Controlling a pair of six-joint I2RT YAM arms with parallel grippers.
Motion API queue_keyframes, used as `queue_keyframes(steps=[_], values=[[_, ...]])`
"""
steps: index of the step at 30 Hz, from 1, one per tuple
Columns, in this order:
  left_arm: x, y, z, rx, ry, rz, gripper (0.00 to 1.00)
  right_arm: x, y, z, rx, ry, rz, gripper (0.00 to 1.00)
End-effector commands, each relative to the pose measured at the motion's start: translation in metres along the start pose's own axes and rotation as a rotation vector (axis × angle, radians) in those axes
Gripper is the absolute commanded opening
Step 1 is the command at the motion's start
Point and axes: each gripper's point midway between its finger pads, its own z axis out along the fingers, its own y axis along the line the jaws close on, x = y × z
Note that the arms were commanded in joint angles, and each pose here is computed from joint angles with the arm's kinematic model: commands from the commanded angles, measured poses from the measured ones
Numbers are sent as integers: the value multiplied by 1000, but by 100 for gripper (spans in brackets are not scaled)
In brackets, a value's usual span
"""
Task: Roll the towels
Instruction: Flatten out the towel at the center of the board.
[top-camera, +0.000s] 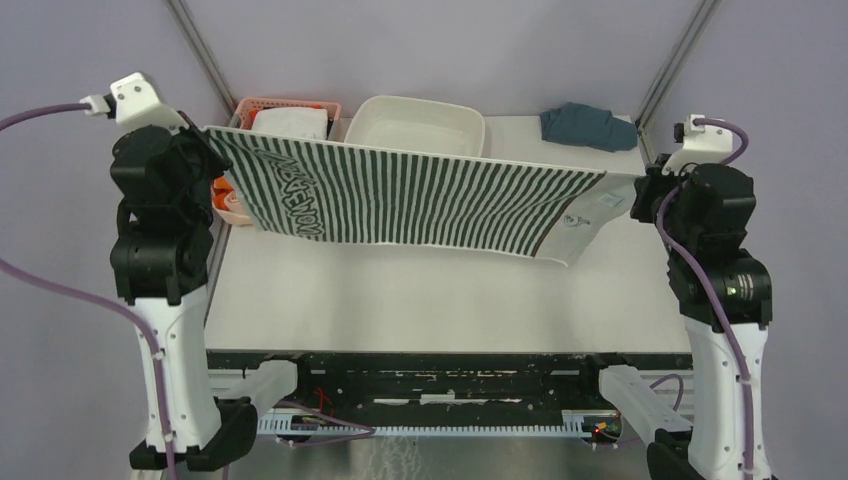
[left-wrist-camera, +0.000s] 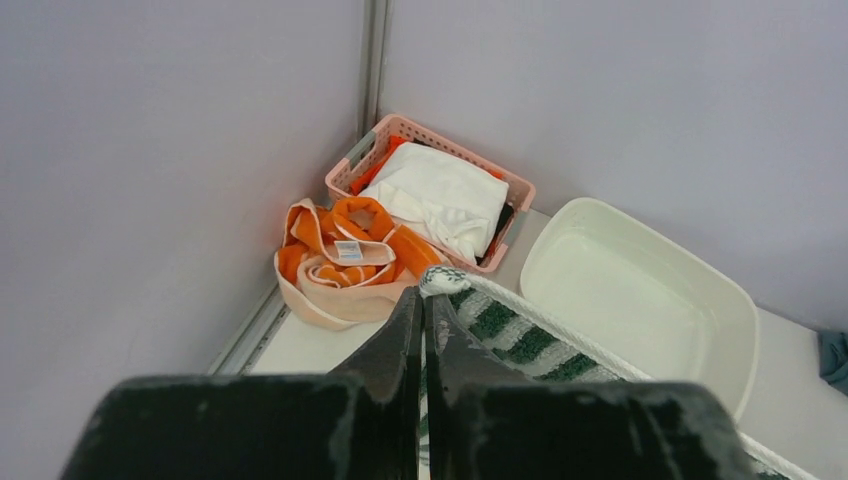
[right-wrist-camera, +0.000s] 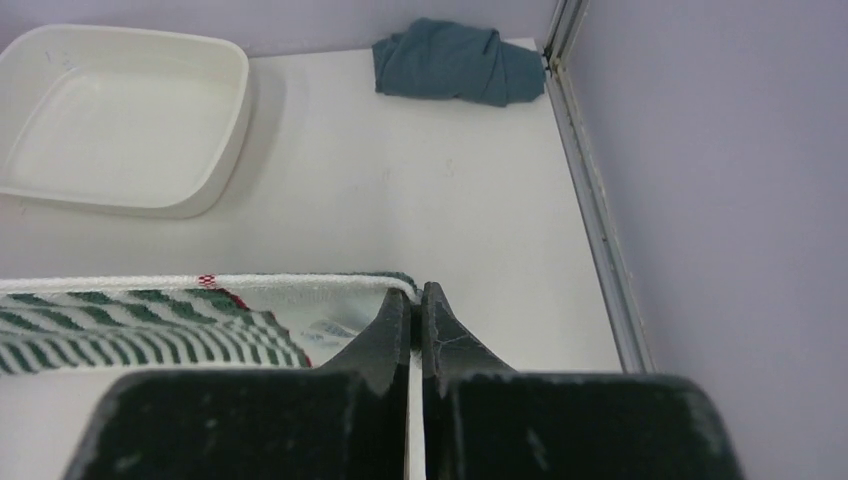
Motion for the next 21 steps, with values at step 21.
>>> queue_keyframes(steps=[21], values=[[287,-41,145,88,461,77,3,107,-16,201,228,194,-217,1]])
